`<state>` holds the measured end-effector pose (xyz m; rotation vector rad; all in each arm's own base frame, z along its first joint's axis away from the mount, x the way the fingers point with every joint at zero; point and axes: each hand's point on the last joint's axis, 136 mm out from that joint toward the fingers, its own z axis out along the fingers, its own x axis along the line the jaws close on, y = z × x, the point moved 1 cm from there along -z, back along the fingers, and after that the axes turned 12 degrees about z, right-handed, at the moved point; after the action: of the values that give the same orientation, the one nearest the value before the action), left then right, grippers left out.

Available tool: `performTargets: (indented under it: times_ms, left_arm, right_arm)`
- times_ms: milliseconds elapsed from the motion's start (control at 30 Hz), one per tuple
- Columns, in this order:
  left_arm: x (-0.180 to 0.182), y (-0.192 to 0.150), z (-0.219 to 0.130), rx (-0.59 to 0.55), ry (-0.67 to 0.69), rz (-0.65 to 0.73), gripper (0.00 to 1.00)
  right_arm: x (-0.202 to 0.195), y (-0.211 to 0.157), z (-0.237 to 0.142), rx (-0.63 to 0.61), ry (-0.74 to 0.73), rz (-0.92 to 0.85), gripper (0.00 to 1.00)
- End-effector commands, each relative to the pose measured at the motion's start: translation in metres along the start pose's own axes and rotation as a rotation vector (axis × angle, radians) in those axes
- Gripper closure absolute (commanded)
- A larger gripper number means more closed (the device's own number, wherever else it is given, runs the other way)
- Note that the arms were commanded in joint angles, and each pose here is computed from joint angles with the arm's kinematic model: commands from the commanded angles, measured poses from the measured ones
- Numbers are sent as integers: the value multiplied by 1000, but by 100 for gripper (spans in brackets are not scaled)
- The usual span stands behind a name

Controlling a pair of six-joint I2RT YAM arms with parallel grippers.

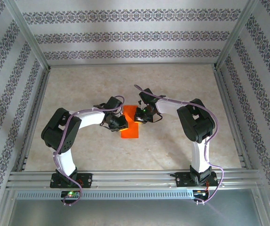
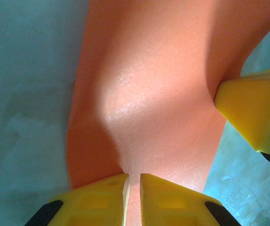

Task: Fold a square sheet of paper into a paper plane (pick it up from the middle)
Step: First fold the square sheet of paper in half at the center of the table.

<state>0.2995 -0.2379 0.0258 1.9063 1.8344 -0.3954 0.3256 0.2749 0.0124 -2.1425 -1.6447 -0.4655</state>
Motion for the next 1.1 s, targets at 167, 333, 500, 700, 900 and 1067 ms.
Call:
performTargets:
  times_ms: [167,333,500,700,900,1067]
  left_arm:
    - [55,-51,-33,65,122,-81,84]
    - [14,-20,-58,-76,-25,-38,84]
    - [-26,6,-49,-151,-169,-47,84]
    - [-20,-4,-8,-40,-129,-92,86]
    - [5,-35,-3,43,-55,-88,86]
    - [33,-68,-15,127,72,-54,86]
  right_arm:
    - [-120,-32,36,76,-448,87,89]
    - [-121,-32,37,77,-453,84,89]
    - [-123,-33,37,80,-455,91,89]
    - [-122,-33,38,80,-453,98,89]
    - [-121,-33,37,83,-445,98,89]
    - [-121,-34,37,88,-445,98,89]
